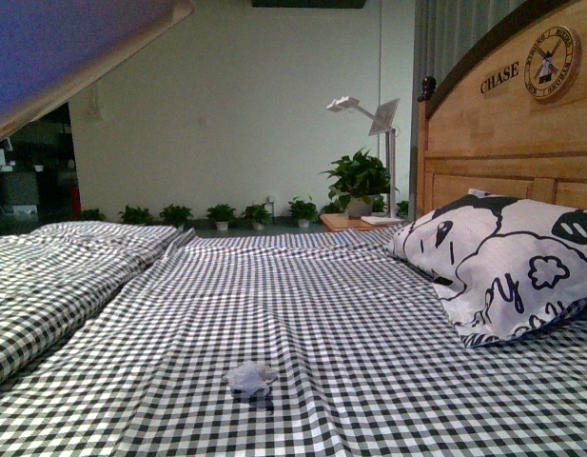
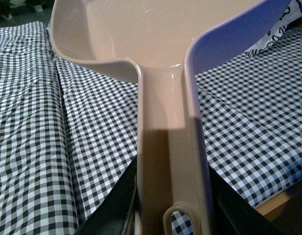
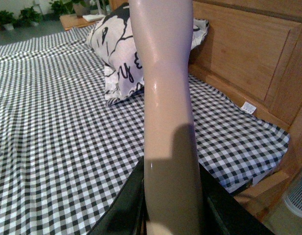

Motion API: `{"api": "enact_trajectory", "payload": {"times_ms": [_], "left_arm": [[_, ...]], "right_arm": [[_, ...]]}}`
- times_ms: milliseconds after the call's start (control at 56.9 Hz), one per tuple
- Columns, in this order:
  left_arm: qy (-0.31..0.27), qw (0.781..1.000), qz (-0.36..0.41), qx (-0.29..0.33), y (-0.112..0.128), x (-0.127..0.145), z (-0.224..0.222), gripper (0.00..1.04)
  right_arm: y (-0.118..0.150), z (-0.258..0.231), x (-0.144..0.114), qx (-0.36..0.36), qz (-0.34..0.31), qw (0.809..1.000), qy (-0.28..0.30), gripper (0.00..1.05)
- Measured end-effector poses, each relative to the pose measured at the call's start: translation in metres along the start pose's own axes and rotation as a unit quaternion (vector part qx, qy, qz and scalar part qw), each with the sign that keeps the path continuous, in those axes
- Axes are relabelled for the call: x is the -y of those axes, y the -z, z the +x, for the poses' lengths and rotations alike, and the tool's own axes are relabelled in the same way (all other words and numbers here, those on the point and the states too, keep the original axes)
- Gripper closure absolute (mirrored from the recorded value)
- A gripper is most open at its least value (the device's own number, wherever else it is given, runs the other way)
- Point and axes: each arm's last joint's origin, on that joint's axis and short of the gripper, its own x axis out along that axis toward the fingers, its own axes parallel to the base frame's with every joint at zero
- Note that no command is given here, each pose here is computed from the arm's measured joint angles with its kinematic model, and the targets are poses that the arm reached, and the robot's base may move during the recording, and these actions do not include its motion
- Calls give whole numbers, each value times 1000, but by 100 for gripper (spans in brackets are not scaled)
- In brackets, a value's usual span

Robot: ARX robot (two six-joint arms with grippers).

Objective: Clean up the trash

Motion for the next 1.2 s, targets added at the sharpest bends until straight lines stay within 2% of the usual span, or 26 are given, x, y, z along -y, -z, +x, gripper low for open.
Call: {"api": "enact_trajectory", "payload": {"times_ms": [404, 457, 527, 861, 1020, 1195], "left_arm": [[0, 1000, 0, 0, 0, 0, 0, 77], [45, 998, -29, -18, 1, 1, 0, 77], [60, 997, -39, -30, 4, 0, 2, 77], [47, 998, 12, -34, 5, -28, 25, 77], [62, 996, 44, -44, 22, -48, 45, 77], [58, 990, 87, -90, 58, -77, 66, 77]], "right_arm": [[0, 0, 0, 1, 1, 1000, 1, 84], [0, 0, 0, 1, 1, 1000, 0, 84], [0, 0, 0, 1, 1, 1000, 0, 84], [0, 0, 0, 0, 0, 1000, 0, 84], [0, 0, 0, 0, 0, 1000, 0, 84], [0, 0, 0, 0, 0, 1000, 0, 84]]}}
